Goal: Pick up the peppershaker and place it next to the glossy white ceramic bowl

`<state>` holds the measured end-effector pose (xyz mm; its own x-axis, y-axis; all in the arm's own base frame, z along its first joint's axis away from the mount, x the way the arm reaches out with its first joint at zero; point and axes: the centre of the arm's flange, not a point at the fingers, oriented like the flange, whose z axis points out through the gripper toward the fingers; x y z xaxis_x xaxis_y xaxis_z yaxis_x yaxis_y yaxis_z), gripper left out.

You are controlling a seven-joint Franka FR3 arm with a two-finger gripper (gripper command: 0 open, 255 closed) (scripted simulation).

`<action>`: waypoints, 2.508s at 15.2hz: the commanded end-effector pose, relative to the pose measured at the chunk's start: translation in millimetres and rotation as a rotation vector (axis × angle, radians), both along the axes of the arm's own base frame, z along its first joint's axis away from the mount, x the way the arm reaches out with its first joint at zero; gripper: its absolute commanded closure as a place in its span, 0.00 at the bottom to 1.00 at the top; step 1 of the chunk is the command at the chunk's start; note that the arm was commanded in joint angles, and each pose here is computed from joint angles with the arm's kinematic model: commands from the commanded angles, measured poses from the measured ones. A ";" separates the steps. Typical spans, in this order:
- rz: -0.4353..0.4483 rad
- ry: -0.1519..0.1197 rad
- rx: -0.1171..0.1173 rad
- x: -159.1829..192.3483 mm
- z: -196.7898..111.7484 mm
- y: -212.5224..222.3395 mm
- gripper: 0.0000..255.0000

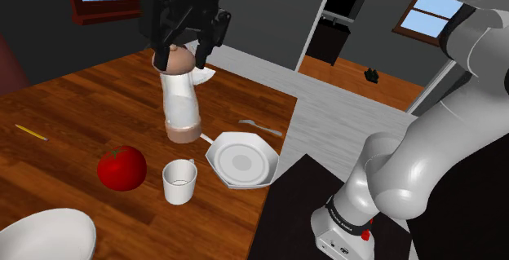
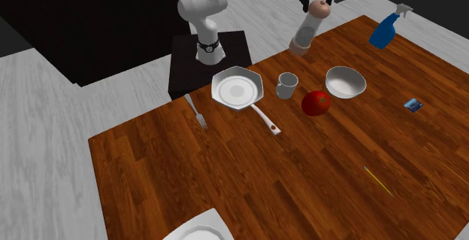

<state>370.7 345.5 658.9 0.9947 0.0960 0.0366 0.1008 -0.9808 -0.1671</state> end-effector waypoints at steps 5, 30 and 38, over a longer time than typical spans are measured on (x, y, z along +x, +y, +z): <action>-0.001 0.000 0.000 -52.9 -1.2 61.5 1.00; -0.001 0.000 0.000 -96.8 -106.5 114.4 1.00; -0.001 0.000 0.000 -96.8 -148.8 114.4 1.00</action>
<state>274.6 460.6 515.3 0.9948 0.0948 0.0361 0.0995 -0.9810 -0.1668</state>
